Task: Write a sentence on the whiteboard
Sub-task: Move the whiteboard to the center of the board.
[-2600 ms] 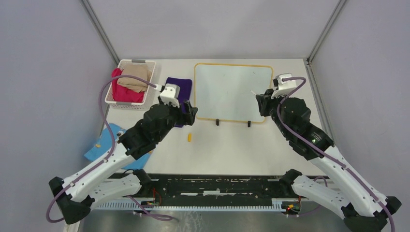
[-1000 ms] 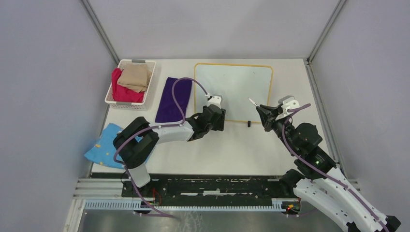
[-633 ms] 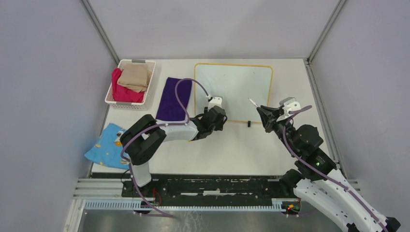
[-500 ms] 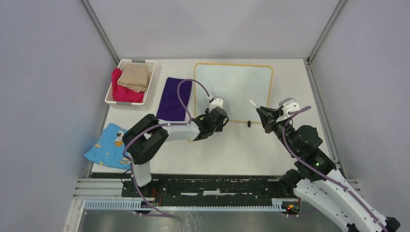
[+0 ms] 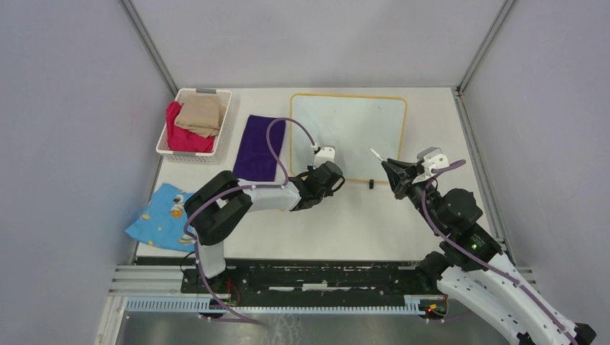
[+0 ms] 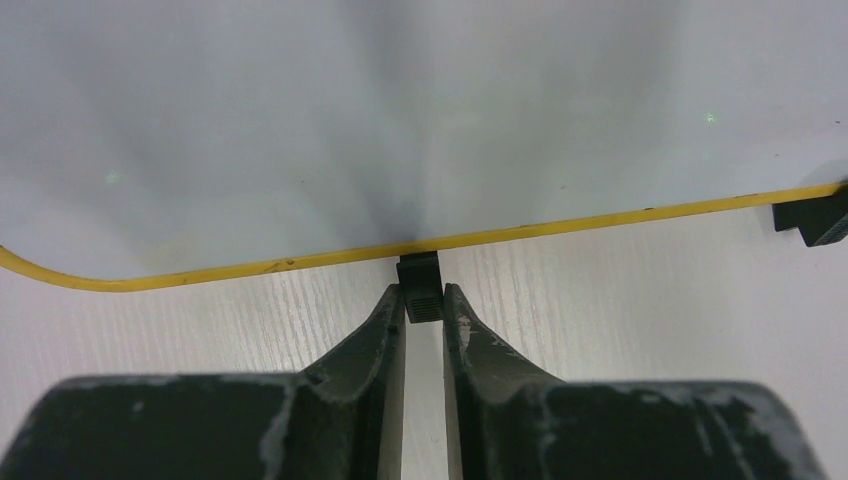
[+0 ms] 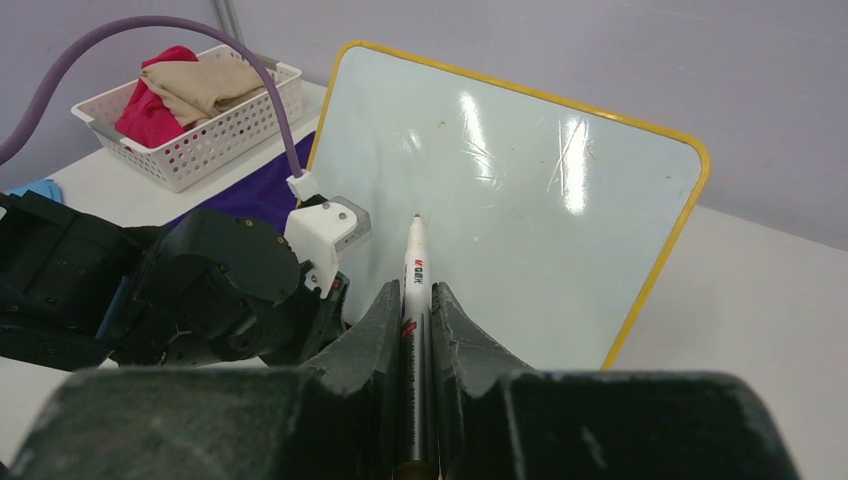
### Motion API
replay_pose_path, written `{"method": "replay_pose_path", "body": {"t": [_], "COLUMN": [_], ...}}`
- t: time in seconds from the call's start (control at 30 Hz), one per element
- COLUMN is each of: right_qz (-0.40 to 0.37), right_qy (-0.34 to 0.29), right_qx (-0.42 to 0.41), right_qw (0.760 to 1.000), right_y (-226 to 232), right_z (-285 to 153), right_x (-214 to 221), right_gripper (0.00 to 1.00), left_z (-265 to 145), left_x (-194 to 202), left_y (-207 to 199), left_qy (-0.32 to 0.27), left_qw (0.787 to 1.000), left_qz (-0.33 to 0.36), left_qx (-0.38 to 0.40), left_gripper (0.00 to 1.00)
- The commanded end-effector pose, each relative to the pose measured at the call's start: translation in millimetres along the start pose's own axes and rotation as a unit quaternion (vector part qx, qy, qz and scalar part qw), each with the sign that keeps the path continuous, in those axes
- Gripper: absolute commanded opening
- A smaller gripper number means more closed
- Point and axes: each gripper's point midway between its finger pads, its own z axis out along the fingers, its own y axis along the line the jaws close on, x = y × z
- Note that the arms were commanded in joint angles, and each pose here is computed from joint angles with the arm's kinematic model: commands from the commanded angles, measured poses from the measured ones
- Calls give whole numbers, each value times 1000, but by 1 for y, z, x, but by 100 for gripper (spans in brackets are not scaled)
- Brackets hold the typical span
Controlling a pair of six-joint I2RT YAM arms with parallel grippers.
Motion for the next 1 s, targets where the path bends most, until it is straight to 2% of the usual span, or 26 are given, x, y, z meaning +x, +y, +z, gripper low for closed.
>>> {"method": "replay_pose_path", "body": {"t": [0.0, 0.3, 0.47, 0.7, 0.8, 0.9, 0.97], "right_qz": [11, 29, 43, 56, 57, 59, 60], "right_qy": [-25, -21, -20, -18, -16, -15, -14], "right_qx": [5, 1, 1, 1, 1, 2, 4], "right_qw": [1000, 999, 999, 998, 998, 998, 998], "right_y": [-1, 1, 1, 2, 2, 2, 1], "right_z": [-2, -6, -9, -11, -11, -11, -11], "right_x": [-12, -11, -11, -10, -8, -8, -7], "right_gripper": [0, 0, 0, 0, 0, 0, 0], "left_z": [-1, -16, -22, -37, -39, -42, -44], "left_x": [-3, 16, 26, 34, 36, 38, 38], "left_y": [-10, -14, -28, -42, -40, -37, -36], "left_qy": [-9, 0, 5, 3, 5, 7, 6], "left_qw": [1000, 998, 997, 997, 997, 997, 997], "left_qz": [-27, -58, -79, -72, -73, -73, -73], "left_qx": [-10, -25, -19, -20, -21, -21, -20], "left_gripper": [10, 2, 2, 3, 9, 22, 34]}}
